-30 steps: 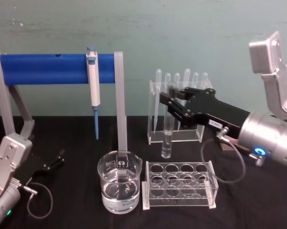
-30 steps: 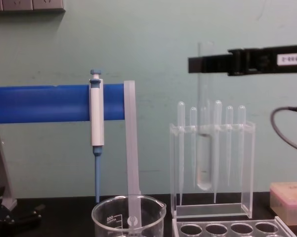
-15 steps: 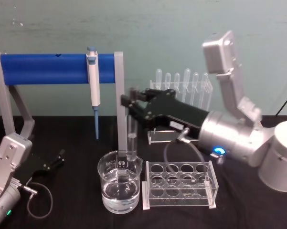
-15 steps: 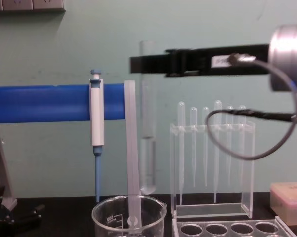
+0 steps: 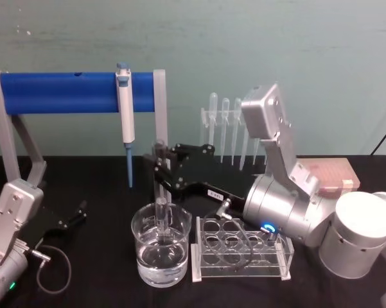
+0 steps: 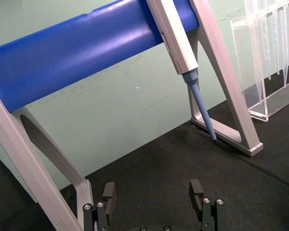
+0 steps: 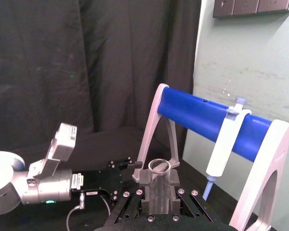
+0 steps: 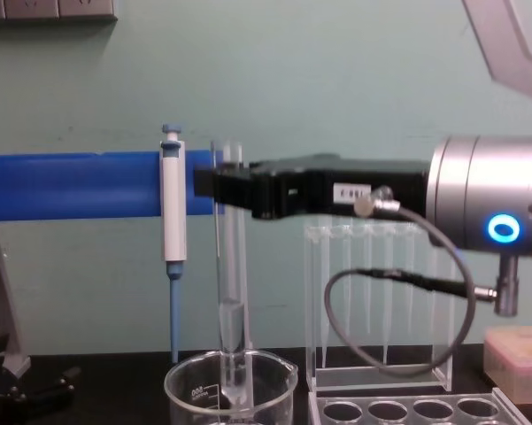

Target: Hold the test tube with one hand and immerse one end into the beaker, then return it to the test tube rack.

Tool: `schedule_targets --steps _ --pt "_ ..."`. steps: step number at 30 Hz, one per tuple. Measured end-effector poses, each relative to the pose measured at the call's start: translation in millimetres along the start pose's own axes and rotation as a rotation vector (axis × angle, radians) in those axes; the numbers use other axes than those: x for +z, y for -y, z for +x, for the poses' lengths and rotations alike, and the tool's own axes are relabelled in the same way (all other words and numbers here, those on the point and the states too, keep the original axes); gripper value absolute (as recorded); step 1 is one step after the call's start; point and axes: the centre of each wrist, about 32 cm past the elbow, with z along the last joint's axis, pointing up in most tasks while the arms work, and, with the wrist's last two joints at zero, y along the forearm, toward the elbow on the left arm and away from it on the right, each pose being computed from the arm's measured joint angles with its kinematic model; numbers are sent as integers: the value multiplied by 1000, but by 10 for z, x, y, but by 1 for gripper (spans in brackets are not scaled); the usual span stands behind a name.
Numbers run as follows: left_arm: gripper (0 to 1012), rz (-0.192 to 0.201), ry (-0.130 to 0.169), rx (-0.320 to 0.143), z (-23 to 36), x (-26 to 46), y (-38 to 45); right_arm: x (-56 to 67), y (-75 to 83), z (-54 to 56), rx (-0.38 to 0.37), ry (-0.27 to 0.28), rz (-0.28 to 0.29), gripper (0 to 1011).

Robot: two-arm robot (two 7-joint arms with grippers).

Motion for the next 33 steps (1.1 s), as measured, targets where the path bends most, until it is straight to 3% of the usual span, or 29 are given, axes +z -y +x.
schedule_targets --steps 21,33 --pt "1000 0 0 0 0 0 0 -563 -13 -46 -16 -1 -3 224" --pt "1000 0 0 0 0 0 0 -721 -11 -103 -16 -5 -10 224"
